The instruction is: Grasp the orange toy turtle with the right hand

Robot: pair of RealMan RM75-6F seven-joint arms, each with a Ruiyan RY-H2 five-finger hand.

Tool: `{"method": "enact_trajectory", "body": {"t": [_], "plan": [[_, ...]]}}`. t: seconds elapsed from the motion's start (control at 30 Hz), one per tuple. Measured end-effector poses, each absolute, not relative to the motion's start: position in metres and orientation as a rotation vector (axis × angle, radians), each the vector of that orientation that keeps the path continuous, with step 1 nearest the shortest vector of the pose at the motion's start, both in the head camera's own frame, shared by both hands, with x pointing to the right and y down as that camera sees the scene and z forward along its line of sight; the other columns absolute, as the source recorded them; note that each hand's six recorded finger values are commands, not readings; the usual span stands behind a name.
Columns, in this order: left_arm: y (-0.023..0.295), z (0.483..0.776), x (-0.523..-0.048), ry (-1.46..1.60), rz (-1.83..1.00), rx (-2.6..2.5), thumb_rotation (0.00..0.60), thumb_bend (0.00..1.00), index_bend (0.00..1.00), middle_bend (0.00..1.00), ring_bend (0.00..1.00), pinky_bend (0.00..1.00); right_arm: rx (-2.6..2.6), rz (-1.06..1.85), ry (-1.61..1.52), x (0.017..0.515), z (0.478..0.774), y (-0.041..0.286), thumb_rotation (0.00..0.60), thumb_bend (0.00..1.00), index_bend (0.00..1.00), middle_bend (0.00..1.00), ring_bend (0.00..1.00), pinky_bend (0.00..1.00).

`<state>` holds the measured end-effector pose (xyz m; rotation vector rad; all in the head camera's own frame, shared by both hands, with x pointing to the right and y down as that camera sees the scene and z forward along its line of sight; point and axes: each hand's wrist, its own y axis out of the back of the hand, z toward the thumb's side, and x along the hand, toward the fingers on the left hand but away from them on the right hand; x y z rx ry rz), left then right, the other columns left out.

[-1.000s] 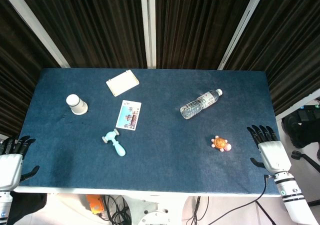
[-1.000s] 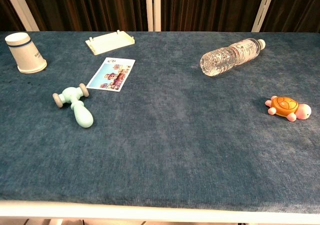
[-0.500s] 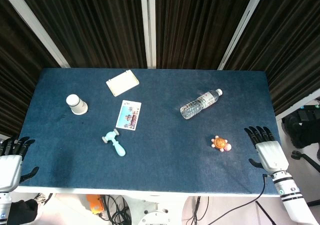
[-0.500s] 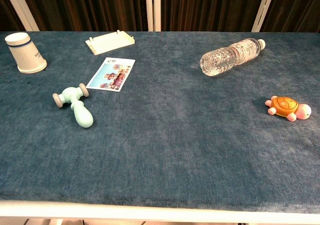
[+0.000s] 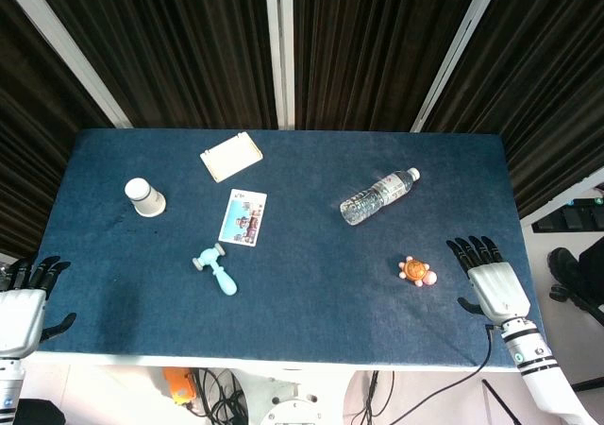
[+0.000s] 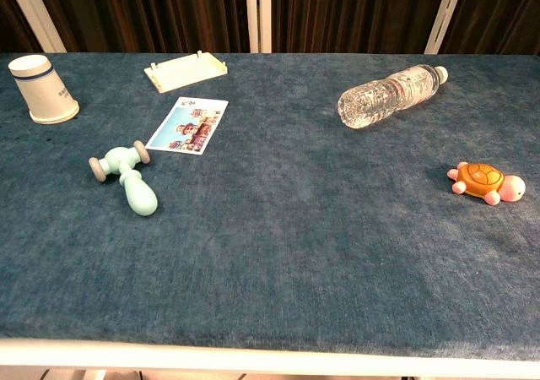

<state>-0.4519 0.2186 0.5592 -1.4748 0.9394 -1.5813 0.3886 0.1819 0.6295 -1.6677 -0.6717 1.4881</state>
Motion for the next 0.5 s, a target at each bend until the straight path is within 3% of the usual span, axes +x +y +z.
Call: {"method": "enact_trajectory", "body": {"t": [0.5], "plan": [[0.221, 0.558, -0.455, 0.947, -1.586, -1.479, 0.600, 0.16, 0.21, 0.13, 0.00, 0.10, -1.718, 1.473, -0.584, 0.362, 0.673, 0.171, 0.600, 0.16, 0.02, 0.13, 0.00, 0.00]]}}
